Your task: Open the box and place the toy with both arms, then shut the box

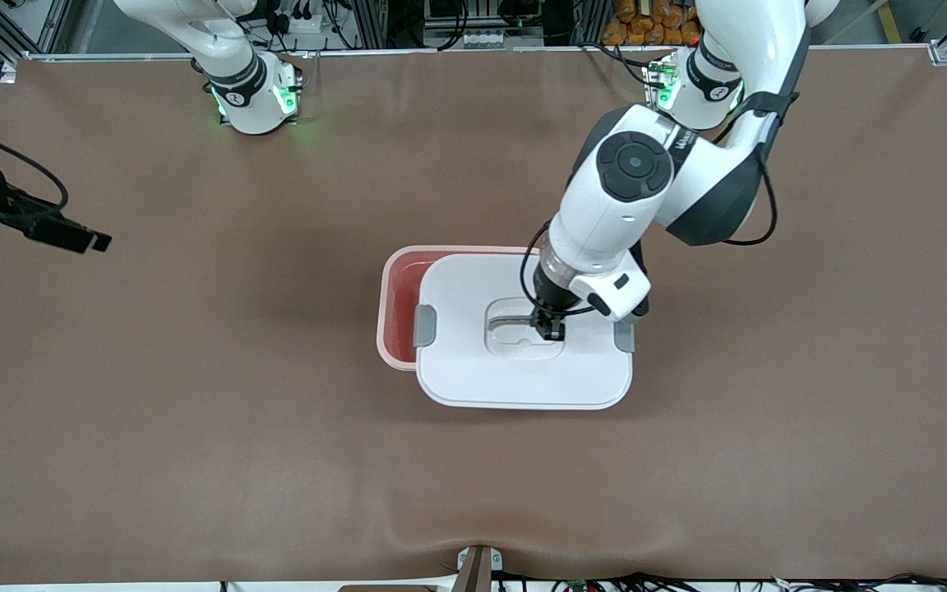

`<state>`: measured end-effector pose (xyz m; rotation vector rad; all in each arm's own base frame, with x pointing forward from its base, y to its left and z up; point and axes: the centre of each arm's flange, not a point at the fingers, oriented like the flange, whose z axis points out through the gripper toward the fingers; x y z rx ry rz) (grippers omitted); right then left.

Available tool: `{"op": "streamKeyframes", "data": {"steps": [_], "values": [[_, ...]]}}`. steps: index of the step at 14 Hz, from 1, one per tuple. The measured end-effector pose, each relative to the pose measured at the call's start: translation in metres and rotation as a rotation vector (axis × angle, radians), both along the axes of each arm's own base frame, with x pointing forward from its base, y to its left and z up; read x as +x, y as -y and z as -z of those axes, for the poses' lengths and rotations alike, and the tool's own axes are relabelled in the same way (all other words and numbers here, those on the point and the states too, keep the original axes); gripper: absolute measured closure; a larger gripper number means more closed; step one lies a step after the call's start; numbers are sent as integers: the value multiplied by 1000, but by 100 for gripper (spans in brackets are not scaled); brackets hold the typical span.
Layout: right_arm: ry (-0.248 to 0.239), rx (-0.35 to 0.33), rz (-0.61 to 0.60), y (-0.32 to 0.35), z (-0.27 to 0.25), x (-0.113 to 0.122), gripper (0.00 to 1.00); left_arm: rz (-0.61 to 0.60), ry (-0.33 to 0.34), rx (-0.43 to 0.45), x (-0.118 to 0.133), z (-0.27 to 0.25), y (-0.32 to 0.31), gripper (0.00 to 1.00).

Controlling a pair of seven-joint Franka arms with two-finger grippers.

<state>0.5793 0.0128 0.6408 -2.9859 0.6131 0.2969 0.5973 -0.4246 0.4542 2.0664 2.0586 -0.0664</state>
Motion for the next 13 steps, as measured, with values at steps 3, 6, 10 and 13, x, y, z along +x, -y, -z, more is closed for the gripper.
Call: {"op": "streamKeyframes", "data": {"steps": [3, 6, 10, 13], "values": [[53, -22, -224, 7, -20, -14, 0, -27, -9, -8, -5, 16, 19, 93], [92, -29, -360, 12, -38, -27, 0, -44, -22, -6, -15, 31, 38, 93], [123, -21, -463, 21, -57, -51, 0, -39, -14, 8, -32, 39, 63, 93], [121, -15, -457, 33, -61, -71, 0, -30, 9, 44, -46, 45, 79, 93]]}}
